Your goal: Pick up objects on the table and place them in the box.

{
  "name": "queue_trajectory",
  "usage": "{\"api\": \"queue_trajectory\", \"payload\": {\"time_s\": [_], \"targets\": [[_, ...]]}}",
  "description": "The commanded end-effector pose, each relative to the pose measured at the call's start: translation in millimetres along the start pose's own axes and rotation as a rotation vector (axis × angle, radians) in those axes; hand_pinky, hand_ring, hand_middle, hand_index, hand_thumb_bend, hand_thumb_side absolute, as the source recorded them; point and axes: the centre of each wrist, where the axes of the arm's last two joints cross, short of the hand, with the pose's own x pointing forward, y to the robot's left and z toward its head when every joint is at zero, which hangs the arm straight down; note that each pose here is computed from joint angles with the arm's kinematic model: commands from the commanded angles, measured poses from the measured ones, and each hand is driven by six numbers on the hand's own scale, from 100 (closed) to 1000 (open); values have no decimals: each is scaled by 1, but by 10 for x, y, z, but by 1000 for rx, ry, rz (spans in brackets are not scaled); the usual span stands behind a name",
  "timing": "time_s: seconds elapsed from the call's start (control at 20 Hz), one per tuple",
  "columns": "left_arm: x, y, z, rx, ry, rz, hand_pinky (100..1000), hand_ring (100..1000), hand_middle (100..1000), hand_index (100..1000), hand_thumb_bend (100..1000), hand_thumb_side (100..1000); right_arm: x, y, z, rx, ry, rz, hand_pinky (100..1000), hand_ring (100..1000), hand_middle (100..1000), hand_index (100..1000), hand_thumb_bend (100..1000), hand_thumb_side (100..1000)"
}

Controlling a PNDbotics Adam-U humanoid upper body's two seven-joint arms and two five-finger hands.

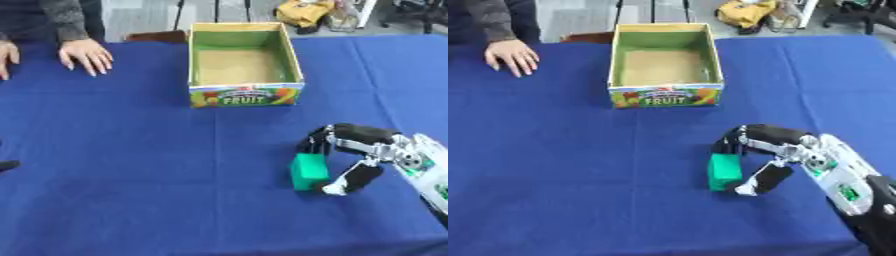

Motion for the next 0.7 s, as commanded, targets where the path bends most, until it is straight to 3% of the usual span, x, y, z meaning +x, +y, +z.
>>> {"api": "queue_trajectory", "payload": {"time_s": [0.05, 0.4, 0.7], "targets": [[72, 19, -47, -14, -23, -14, 669, 889, 759, 747, 578, 719, -7, -74, 28, -15, 7, 32, 550, 610, 610, 821, 432, 290], [72, 19, -47, -13, -23, -14, 669, 888, 759, 747, 577, 720, 7, -77, 23, -58, 9, 50, 444, 476, 458, 657, 331, 233], [72, 17, -50, -13, -23, -13, 669, 888, 759, 747, 576, 721, 15, -67, 11, -97, 16, 55, 408, 383, 252, 435, 100, 131]]}}
